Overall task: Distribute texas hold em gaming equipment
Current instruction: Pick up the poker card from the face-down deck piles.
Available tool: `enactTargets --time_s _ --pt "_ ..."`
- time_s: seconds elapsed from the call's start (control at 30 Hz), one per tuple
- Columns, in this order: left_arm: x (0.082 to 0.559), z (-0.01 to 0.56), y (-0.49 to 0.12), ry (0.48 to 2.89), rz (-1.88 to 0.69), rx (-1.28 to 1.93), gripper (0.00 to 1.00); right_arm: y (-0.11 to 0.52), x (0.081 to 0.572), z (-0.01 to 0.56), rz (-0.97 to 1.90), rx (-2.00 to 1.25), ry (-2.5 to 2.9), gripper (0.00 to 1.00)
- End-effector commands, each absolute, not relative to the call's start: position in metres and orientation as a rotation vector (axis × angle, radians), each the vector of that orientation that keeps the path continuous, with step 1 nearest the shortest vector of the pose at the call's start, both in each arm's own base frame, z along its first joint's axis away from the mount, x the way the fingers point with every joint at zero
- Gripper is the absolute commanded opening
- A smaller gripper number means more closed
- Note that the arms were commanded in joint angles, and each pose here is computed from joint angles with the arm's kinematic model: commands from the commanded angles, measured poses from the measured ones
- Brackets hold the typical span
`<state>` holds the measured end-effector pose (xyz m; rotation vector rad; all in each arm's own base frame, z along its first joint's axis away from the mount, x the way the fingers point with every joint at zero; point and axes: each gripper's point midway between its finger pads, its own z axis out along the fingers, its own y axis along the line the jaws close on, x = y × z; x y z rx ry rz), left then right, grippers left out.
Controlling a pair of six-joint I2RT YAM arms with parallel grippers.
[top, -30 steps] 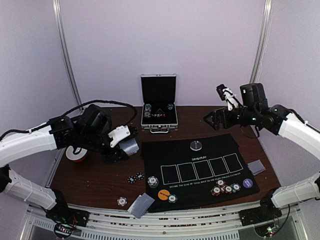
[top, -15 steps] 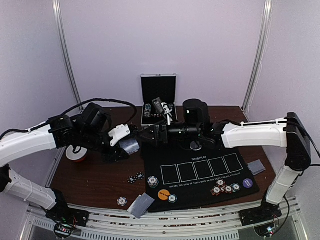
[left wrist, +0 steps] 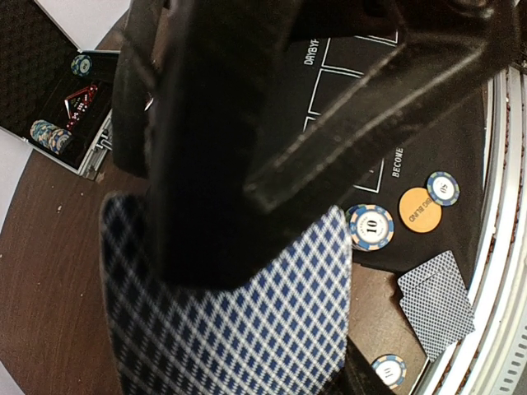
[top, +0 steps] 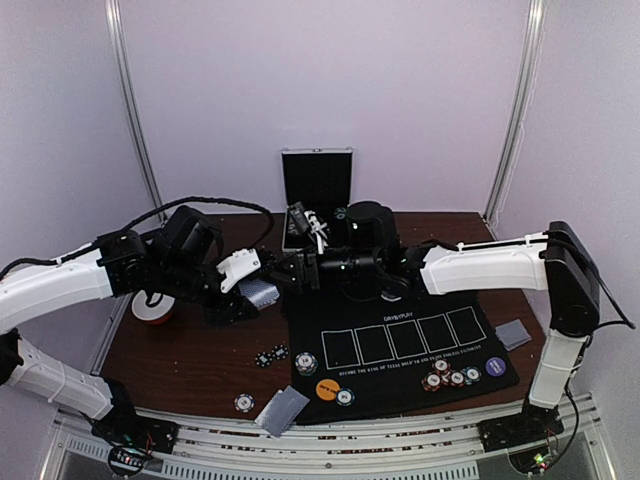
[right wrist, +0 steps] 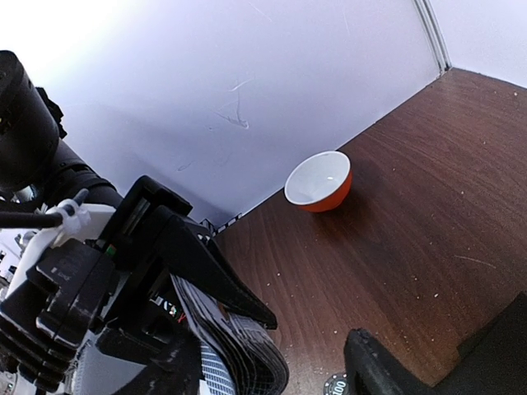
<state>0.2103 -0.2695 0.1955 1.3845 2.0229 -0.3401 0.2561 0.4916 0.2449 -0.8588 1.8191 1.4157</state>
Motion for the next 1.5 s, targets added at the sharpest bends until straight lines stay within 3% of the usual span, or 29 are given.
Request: enactTargets --time_s 0.0,0.4,1.47 --pt "0.215 0.218 -0.280 1.955 -0.378 1.352 0.43 0.496 0.251 0.247 1.425 -0.899 1.810 0.55" --pt "0.215 0.216 -0.278 1.955 -0.368 1.351 0.43 0.493 0.242 0.258 1.431 -0.962 1.821 0.01" --pt "0.219 0.205 -0.274 1.993 -0.330 1.338 0.43 0.419 0.254 0.294 1.066 -0.939 1.858 0.00"
